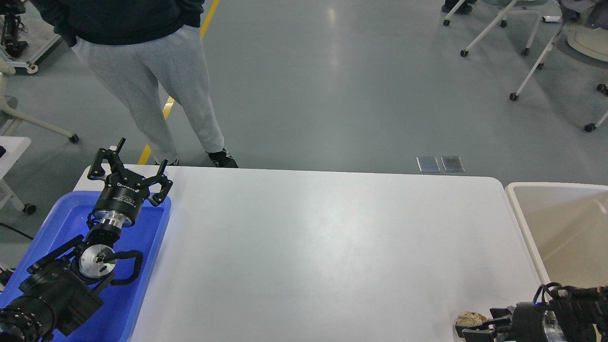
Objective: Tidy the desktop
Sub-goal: 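Close the right gripper on the crumpled paper ball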
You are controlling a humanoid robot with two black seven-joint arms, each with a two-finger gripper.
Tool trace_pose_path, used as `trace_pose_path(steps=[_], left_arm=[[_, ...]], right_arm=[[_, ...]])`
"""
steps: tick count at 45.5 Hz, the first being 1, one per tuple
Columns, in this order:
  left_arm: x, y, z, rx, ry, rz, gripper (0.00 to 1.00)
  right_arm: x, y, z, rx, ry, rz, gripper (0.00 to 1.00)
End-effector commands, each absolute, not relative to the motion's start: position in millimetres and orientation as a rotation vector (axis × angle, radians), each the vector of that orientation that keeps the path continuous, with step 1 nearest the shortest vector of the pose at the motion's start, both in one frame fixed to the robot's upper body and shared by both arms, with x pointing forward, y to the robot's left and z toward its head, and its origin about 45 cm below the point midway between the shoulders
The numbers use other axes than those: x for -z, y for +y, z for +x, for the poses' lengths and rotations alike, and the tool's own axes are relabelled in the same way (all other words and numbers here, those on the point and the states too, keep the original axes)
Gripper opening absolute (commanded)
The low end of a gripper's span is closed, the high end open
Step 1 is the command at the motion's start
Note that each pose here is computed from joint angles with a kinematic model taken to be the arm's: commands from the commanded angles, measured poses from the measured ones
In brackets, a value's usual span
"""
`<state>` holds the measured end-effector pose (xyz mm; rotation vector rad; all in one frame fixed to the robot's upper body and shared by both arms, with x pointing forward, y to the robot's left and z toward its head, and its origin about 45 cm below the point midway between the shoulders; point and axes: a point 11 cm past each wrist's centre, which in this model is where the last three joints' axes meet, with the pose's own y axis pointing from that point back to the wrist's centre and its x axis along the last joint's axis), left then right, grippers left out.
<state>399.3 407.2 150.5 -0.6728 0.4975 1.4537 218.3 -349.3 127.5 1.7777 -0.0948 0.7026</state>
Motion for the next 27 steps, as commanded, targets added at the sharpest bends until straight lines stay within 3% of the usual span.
trace_pose_path(steps=[1,27], left_arm=[[-151,407,399,-1.453,0.497,-0.673,1.00],[-151,407,399,-1.453,0.497,-0.673,1.00]], right_arm=[[-116,-352,219,-0.737,-0.084,1.763,0.99],[-98,-350,216,-0.764,-0.084,1.755,0.99]])
